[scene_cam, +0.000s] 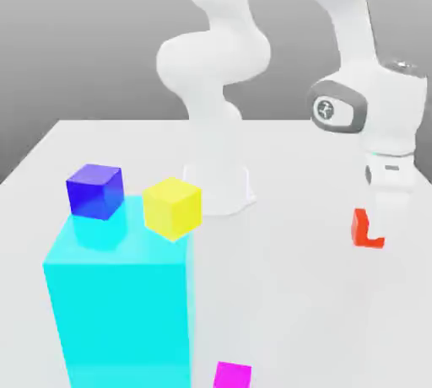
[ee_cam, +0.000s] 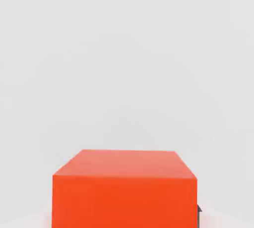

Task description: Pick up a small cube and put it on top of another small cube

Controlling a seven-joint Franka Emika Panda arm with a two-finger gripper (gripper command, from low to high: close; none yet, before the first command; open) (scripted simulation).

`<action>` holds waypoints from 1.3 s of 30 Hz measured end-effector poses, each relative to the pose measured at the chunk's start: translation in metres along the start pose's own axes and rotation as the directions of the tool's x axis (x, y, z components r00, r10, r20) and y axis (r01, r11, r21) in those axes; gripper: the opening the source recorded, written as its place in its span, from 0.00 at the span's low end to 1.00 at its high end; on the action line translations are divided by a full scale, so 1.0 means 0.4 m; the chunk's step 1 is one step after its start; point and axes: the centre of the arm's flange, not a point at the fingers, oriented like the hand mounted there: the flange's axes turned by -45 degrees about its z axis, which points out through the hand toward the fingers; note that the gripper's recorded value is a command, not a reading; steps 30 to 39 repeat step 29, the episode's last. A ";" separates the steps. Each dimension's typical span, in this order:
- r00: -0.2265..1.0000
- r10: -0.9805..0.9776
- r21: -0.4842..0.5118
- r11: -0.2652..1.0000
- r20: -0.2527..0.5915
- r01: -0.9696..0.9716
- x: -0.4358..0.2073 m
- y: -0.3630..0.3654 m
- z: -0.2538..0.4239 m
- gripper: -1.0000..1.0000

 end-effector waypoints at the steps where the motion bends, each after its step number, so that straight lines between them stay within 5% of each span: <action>1: 0.999 0.052 -0.003 0.999 0.002 -0.052 -0.024 0.061 -0.028 0.00; 12: 0.884 0.468 0.002 0.884 -0.013 -0.468 -0.462 0.477 -0.407 0.00; 21: 0.718 0.696 0.014 0.718 -0.003 -0.696 -0.908 0.507 -0.594 0.00; 25: 0.699 0.715 0.012 0.699 0.001 -0.715 -0.953 0.499 -0.497 0.00; 26: 0.698 0.716 0.012 0.698 0.001 -0.716 -0.954 0.497 -0.470 1.00; 39: 0.698 0.716 0.012 0.698 0.001 -0.716 -0.954 0.497 -0.470 1.00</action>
